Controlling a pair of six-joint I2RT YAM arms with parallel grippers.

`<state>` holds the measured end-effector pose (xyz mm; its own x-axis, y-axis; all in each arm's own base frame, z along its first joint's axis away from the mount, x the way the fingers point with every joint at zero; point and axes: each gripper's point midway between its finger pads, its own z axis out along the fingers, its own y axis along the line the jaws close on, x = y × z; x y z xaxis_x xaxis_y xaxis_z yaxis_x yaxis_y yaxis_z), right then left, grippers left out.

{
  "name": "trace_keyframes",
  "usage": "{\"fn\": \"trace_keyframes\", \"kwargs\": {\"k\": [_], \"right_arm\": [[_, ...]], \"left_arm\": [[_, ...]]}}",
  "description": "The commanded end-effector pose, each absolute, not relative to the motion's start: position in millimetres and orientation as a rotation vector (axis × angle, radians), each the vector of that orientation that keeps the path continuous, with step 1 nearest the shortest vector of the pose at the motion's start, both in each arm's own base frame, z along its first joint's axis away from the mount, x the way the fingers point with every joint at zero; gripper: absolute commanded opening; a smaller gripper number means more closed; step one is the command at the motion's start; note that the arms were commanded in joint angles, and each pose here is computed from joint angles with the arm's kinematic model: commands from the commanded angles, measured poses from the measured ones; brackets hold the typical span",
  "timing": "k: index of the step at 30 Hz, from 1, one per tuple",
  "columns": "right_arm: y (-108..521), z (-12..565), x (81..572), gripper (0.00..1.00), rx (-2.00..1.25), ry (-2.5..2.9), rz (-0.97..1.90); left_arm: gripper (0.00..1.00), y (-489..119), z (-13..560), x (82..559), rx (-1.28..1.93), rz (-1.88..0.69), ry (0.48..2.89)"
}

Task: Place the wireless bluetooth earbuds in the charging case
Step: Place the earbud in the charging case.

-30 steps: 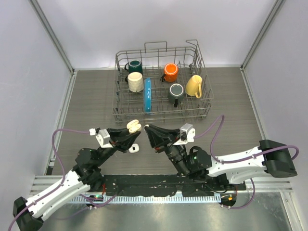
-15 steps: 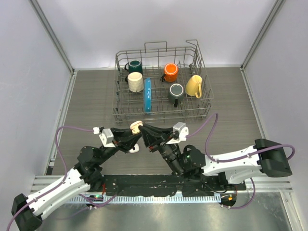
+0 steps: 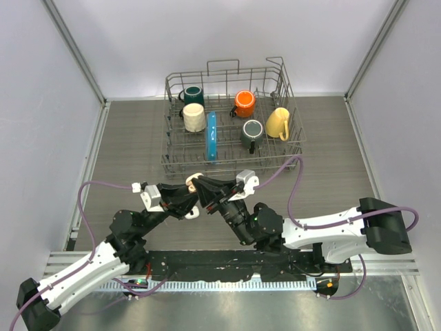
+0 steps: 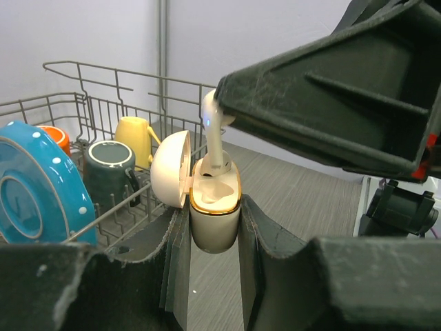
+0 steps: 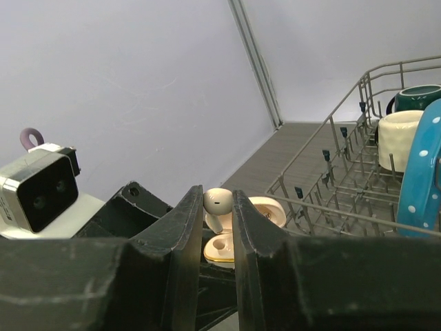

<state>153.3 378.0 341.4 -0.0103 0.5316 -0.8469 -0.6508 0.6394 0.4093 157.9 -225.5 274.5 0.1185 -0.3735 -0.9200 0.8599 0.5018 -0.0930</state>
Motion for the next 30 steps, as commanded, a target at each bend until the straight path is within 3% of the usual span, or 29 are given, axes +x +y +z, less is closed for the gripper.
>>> {"fn": "trace_keyframes", "kwargs": {"k": [1, 30], "right_arm": [[383, 360, 151, 0.01, -0.078, 1.246, 1.005], [391, 333, 150, 0.01, -0.112, 1.318, 0.989]], "left_arm": [[0.0, -220, 311, 151, 0.508, -0.988, 1.003], [0.0, -215, 314, 151, 0.481, -0.981, 0.987]]}}
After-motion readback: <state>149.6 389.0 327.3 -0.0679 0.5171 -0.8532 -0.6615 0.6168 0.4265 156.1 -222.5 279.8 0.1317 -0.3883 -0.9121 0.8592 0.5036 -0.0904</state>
